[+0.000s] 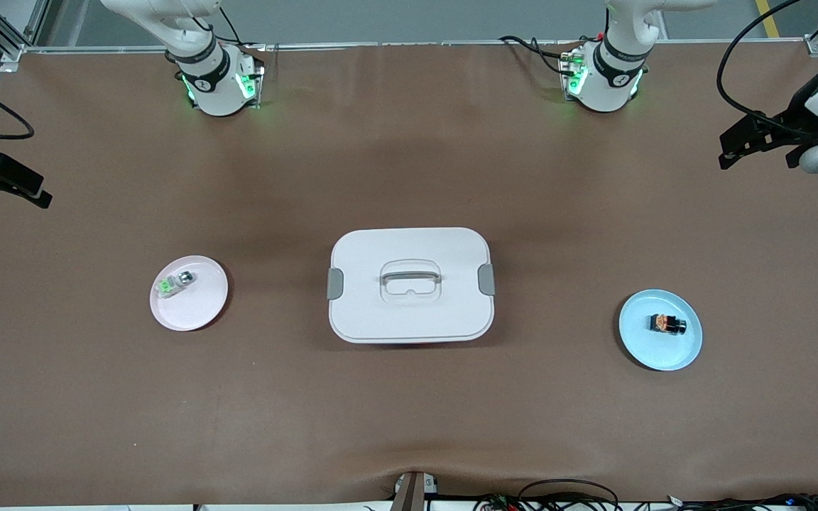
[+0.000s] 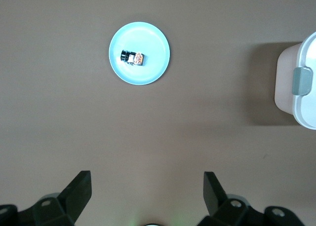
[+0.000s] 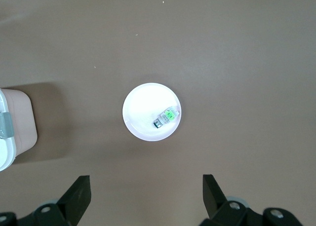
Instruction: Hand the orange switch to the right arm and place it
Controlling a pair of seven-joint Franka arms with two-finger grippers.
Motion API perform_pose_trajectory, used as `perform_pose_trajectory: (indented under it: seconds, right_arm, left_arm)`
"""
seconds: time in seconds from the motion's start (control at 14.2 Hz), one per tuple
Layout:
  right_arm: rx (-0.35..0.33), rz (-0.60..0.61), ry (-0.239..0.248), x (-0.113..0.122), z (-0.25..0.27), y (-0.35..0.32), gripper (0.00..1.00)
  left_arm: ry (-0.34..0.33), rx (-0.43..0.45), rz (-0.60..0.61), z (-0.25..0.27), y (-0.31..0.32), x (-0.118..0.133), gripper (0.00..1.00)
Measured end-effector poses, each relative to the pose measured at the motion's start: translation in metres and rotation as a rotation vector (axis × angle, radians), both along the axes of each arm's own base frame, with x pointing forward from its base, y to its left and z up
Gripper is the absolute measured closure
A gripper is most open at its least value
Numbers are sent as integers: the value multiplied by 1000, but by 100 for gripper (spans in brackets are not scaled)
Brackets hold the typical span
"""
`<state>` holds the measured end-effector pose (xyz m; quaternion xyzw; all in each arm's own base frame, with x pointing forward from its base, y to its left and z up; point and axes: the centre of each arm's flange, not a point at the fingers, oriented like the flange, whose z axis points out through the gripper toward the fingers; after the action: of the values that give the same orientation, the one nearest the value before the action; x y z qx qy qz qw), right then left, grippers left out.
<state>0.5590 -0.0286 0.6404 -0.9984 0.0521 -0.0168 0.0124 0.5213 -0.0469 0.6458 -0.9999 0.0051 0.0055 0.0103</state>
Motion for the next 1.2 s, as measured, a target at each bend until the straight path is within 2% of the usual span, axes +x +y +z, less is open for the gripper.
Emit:
perform_pose_trajectory:
  seconds: [0.56,0.92,1.2]
  right_arm:
    - [0,0,-2,0,0,0,0]
    - [-1,-1,-13,1,1,-1,0]
    - [-2,-1,-26,3,2,-1,0]
  left_arm:
    - [23,1,7,-12,4,7,0]
    - [95,2,32,-81,19,50,0]
    - [79,-1,49,-150,30,80,0]
